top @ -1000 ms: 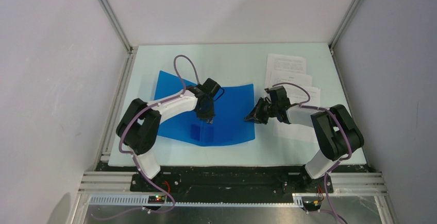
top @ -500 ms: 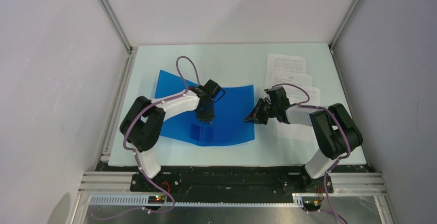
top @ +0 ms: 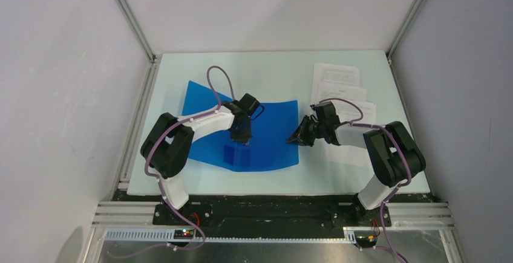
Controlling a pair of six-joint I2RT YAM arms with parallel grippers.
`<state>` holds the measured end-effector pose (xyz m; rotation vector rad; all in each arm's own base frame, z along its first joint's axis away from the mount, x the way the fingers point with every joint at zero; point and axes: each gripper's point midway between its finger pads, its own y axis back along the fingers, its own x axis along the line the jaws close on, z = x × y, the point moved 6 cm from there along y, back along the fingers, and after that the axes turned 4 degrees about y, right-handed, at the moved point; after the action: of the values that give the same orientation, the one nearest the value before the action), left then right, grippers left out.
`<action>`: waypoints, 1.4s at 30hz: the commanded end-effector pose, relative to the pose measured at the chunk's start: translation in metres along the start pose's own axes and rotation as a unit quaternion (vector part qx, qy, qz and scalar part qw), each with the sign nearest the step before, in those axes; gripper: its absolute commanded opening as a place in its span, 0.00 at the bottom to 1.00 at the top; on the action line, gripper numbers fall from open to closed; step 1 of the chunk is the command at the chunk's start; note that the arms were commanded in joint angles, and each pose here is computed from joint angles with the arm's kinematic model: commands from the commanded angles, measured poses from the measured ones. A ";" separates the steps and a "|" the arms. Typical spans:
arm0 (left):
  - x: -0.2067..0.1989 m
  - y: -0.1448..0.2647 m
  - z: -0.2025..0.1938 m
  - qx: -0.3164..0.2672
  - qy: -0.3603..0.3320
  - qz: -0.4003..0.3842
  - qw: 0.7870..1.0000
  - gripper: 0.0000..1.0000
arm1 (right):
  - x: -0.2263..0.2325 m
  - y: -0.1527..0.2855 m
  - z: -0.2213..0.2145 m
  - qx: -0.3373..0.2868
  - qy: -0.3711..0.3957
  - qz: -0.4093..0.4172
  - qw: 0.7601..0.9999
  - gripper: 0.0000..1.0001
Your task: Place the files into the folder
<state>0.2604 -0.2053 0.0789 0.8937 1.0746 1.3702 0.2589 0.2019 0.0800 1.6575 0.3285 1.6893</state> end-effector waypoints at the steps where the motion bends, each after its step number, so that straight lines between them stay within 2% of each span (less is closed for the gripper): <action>1: -0.002 0.000 0.009 -0.012 0.007 0.003 1.000 0.00 | -0.003 -0.002 -0.001 -0.003 0.003 -0.009 1.000 0.00; 7: -0.006 -0.005 0.004 0.004 0.034 0.000 0.999 0.00 | -0.002 -0.001 -0.003 -0.005 0.008 -0.015 1.000 0.00; 16: -0.008 -0.019 0.002 0.021 0.027 0.005 0.999 0.00 | 0.000 -0.003 -0.006 -0.001 0.012 -0.013 1.000 0.00; 29: -0.017 -0.043 -0.008 0.071 0.054 -0.060 0.994 0.00 | -0.001 -0.012 -0.012 0.011 0.011 -0.014 1.000 0.00; 35: -0.029 -0.037 -0.010 0.091 0.066 -0.122 0.986 0.00 | 0.002 -0.015 -0.016 0.015 0.015 -0.009 1.000 0.00; 42: -0.024 -0.056 -0.017 0.097 0.072 -0.099 0.988 0.00 | 0.005 -0.018 -0.018 0.018 0.013 -0.004 1.000 0.00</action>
<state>0.2663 -0.2032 0.0701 0.8687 1.2907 1.2873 0.2576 0.2054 0.0699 1.6115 0.3591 1.6557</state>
